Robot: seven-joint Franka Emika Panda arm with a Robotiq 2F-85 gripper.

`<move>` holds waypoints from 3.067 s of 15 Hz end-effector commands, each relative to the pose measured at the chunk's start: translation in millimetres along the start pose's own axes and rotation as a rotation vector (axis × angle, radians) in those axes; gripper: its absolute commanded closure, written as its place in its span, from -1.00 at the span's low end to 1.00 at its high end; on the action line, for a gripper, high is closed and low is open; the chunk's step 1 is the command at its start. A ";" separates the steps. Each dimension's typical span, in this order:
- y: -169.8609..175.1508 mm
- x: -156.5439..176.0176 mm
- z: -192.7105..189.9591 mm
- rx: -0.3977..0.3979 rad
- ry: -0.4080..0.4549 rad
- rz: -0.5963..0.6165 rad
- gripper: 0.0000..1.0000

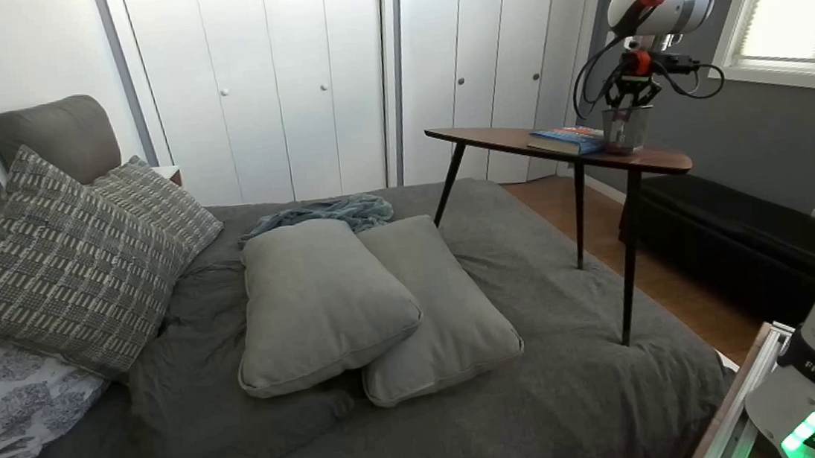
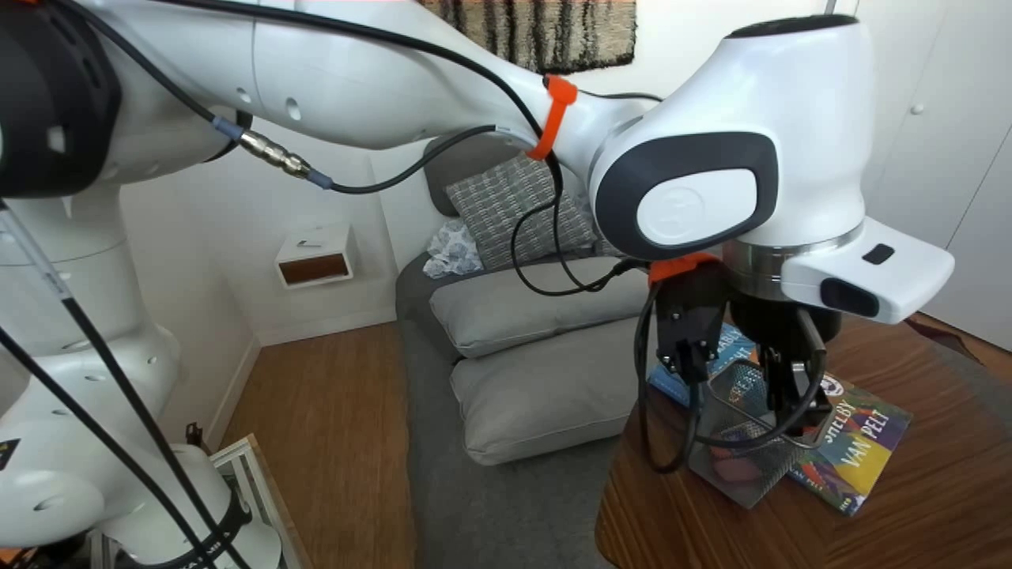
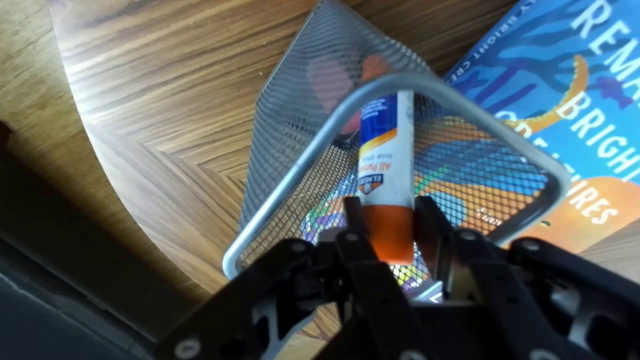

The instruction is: Put the glue stick on top of the light grey pillow

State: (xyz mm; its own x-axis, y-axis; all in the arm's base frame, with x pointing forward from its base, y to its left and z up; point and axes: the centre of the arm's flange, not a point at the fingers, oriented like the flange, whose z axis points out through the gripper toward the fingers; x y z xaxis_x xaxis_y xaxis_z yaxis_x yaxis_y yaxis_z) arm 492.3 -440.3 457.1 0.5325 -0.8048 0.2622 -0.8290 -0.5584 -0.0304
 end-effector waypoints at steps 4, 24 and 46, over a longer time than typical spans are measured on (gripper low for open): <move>23.8 -39.0 -55.5 0.065 -0.146 -0.094 0.85; -4.8 -54.0 -185.2 0.267 0.105 -0.039 0.85; -235.6 -150.8 -112.6 0.249 -0.111 -0.515 0.40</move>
State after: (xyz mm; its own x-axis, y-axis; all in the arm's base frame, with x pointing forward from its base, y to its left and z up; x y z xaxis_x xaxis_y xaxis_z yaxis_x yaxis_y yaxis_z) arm 588.3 -164.4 533.3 0.8825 -0.4252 0.2008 -0.4000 -0.9034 -0.1547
